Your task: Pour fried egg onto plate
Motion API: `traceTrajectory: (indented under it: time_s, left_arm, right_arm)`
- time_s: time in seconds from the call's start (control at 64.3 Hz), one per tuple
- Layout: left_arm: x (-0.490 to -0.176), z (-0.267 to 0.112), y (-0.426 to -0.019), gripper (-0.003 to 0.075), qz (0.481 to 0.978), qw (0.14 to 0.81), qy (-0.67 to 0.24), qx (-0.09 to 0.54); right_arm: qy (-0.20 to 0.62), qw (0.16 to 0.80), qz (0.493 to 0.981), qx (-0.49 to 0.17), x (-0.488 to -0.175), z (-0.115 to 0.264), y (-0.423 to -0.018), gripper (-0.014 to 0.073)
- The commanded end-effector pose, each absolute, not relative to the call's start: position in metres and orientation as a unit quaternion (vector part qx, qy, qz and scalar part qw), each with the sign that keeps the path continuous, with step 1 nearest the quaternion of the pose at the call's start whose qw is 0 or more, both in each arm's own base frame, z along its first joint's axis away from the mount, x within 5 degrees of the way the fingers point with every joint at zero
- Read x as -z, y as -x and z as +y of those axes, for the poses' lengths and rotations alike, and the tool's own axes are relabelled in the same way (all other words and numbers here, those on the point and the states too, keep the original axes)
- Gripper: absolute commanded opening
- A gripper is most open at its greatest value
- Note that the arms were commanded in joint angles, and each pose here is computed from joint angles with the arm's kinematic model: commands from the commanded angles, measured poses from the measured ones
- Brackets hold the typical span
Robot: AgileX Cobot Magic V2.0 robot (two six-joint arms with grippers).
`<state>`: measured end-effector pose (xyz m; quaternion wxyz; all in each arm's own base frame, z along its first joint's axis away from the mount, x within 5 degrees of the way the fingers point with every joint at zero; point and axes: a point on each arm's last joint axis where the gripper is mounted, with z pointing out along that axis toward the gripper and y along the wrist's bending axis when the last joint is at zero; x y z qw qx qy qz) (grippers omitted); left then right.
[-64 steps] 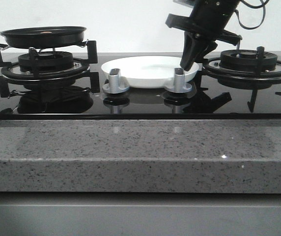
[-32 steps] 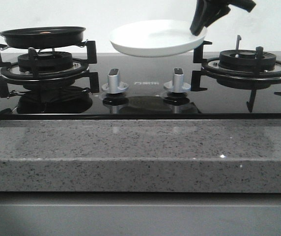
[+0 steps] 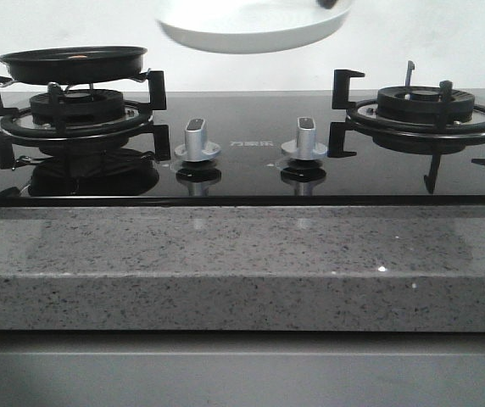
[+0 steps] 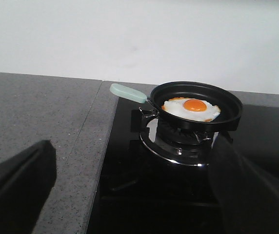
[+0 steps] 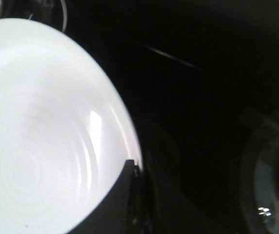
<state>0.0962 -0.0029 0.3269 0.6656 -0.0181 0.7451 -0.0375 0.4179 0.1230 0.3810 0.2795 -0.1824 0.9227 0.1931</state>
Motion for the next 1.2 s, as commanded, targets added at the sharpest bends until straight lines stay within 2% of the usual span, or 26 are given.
traceTrajectory:
  time_s: [0.0, 0.482, 1.181]
  left_arm:
    - [-0.346, -0.003, -0.097, 0.0627, 0.707, 0.705, 0.021, 0.041]
    - [-0.345, -0.003, -0.097, 0.0627, 0.709, 0.704, 0.021, 0.041]
    - [-0.345, -0.003, -0.097, 0.0627, 0.710, 0.703, 0.020, 0.041]
  right_arm:
    - [0.199, 0.340, 0.894, -0.214, -0.415, 0.132, -0.389, -0.0067]
    - [0.151, 0.350, 0.898, -0.219, -0.335, 0.126, -0.335, -0.0067]
    - [0.148, 0.336, 0.902, -0.226, -0.331, 0.126, -0.327, -0.0067]
